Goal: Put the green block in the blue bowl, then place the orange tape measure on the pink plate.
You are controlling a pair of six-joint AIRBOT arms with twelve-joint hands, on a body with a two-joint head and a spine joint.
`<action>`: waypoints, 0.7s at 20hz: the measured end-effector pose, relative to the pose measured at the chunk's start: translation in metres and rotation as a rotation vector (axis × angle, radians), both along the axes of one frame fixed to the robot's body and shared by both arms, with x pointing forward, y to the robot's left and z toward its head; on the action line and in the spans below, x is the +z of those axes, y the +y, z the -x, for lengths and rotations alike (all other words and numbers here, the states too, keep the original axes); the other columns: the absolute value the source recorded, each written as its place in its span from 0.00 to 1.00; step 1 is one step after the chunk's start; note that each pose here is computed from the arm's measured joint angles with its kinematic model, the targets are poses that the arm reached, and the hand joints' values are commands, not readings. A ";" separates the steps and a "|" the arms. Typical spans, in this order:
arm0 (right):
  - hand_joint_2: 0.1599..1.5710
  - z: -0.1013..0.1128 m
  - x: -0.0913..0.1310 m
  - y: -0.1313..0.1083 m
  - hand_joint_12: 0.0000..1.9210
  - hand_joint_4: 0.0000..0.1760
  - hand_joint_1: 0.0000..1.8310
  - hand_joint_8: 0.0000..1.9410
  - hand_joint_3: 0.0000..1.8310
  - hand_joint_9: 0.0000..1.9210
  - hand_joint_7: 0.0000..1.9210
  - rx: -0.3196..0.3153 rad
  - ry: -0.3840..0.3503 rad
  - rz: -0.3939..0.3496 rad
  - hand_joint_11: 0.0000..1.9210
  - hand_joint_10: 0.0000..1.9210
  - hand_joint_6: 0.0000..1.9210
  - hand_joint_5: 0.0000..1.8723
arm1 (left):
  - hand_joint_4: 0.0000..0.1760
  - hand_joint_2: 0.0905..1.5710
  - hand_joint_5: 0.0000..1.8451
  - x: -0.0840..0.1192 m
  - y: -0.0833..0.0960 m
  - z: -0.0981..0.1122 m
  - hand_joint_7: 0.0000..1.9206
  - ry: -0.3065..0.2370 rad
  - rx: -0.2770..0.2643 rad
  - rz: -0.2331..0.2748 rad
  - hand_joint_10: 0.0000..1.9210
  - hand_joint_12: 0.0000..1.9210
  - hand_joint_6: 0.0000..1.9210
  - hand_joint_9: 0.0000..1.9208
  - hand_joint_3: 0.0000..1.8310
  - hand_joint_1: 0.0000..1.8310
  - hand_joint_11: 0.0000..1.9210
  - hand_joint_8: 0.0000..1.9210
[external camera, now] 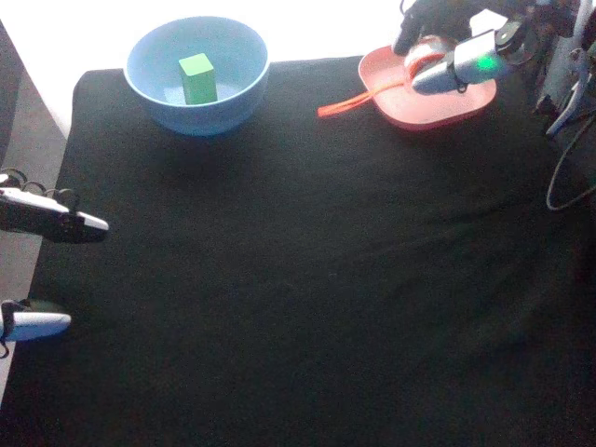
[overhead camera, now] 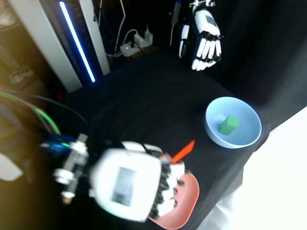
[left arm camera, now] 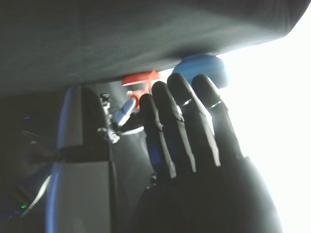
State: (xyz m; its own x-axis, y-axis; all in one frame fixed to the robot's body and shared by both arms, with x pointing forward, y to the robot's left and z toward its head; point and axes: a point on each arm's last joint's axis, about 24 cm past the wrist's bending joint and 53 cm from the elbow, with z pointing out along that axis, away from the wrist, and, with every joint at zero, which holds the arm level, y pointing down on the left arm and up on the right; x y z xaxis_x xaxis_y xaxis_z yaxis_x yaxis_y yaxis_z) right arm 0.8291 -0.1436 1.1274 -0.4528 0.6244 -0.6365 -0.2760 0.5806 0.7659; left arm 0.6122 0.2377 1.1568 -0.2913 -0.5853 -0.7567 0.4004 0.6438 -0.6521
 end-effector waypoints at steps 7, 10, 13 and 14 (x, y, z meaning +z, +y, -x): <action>0.46 0.000 0.001 0.004 0.50 1.00 0.37 0.00 0.00 0.01 0.00 0.003 0.008 0.001 0.00 0.01 0.00 0.00 | 0.00 0.62 0.45 -0.006 -0.002 0.000 0.44 0.020 -0.005 0.005 0.32 0.71 0.00 0.28 0.00 0.59 0.07 0.01; 0.45 0.022 0.017 0.024 0.01 1.00 0.35 0.00 0.00 0.00 0.00 0.082 -0.003 -0.080 0.00 0.00 0.00 0.00 | 0.00 0.62 0.43 -0.005 -0.001 0.001 0.44 0.016 0.002 0.015 0.32 0.71 0.00 0.28 0.00 0.60 0.06 0.01; 0.43 0.062 0.071 0.018 0.00 1.00 0.36 0.00 0.00 0.00 0.00 0.189 -0.088 -0.232 0.00 0.00 0.00 0.00 | 0.00 0.63 0.40 -0.001 0.002 0.005 0.40 0.001 0.012 0.039 0.33 0.70 0.00 0.24 0.00 0.58 0.06 0.00; 0.44 0.074 0.087 0.004 0.00 1.00 0.37 0.00 0.00 0.00 0.00 0.198 -0.115 -0.305 0.00 0.00 0.00 0.00 | 0.00 0.64 0.39 0.001 0.003 0.007 0.38 -0.004 0.016 0.047 0.33 0.71 0.00 0.23 0.00 0.56 0.06 0.00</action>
State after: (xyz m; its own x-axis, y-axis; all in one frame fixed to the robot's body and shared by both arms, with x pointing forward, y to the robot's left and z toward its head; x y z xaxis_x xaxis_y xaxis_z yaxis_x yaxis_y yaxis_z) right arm 0.7553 -0.1391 1.2147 -0.5205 0.7004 -0.4885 -0.4542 0.2573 0.8529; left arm 0.6055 0.2403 1.1577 -0.2788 -0.6249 -0.7292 0.3930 0.6185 -0.6804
